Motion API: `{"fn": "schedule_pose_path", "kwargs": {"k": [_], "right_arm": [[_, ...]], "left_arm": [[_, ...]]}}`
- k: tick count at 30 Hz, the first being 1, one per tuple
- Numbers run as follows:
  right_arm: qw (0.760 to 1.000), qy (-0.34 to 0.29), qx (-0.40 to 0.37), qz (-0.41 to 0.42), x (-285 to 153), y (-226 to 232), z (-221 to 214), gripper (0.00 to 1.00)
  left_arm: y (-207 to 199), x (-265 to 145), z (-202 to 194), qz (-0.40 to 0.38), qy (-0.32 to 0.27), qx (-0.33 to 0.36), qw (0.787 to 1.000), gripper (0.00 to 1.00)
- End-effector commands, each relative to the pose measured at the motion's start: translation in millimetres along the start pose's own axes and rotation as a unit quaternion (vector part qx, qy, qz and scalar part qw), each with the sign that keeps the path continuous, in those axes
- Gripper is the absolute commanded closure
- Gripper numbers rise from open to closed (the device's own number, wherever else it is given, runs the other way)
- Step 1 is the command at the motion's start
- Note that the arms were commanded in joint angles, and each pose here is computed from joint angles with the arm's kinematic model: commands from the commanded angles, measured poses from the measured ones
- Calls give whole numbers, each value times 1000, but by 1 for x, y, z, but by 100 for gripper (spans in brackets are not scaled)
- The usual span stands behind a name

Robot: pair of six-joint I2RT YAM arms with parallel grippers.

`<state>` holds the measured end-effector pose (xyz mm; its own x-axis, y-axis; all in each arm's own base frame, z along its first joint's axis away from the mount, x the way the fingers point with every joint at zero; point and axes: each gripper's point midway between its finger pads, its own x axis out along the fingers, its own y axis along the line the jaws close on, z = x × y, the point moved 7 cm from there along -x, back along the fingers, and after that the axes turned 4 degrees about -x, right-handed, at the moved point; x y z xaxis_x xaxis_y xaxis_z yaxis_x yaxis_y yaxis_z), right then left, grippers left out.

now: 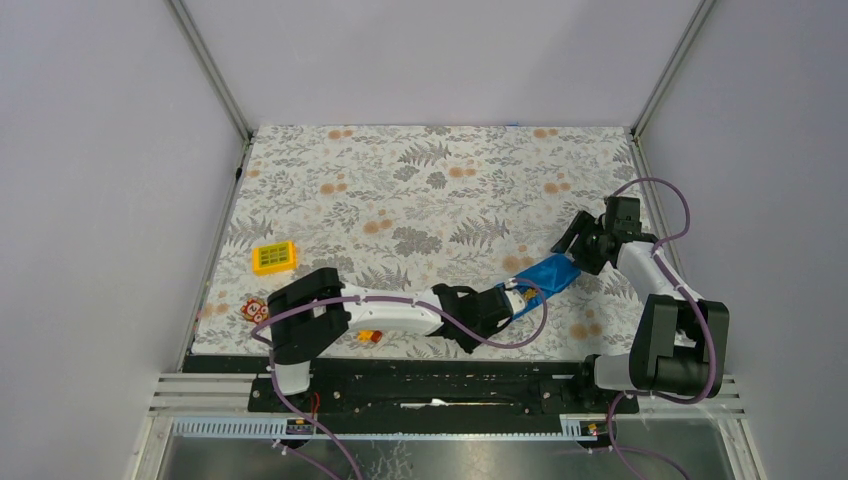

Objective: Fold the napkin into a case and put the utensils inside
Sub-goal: Insert the knife into the folded napkin.

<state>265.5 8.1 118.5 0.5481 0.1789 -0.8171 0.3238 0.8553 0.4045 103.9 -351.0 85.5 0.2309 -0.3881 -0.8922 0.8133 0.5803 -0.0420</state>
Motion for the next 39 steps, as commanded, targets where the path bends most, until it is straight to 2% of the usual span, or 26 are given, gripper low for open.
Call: {"fn": "schedule_pose_path", "kwargs": {"k": [1,5,12,18,30,39], "right_arm": [[1000,-4,-5,11,0,3,2,32],[1000,-7,-6,12,-1,3,3,32],[1000,0,-1,9,3,2,1,33],[1000,3,7,-1,8,-1,1,42],[1000,14,12,1,12,-2,-3,47],[1000,18,12,1,13,-2,-4,48]], "left_arm": [[-2,-2,12,10,-17,14,1000,66],[-2,2,11,13,-9,18,1000,68],[-4,-8,20,12,-24,17,1000,84],[-9,-26,44,6,-48,19,999,92],[-14,-12,73,23,-75,26,997,99],[-11,5,82,24,-98,-2,995,100]]}}
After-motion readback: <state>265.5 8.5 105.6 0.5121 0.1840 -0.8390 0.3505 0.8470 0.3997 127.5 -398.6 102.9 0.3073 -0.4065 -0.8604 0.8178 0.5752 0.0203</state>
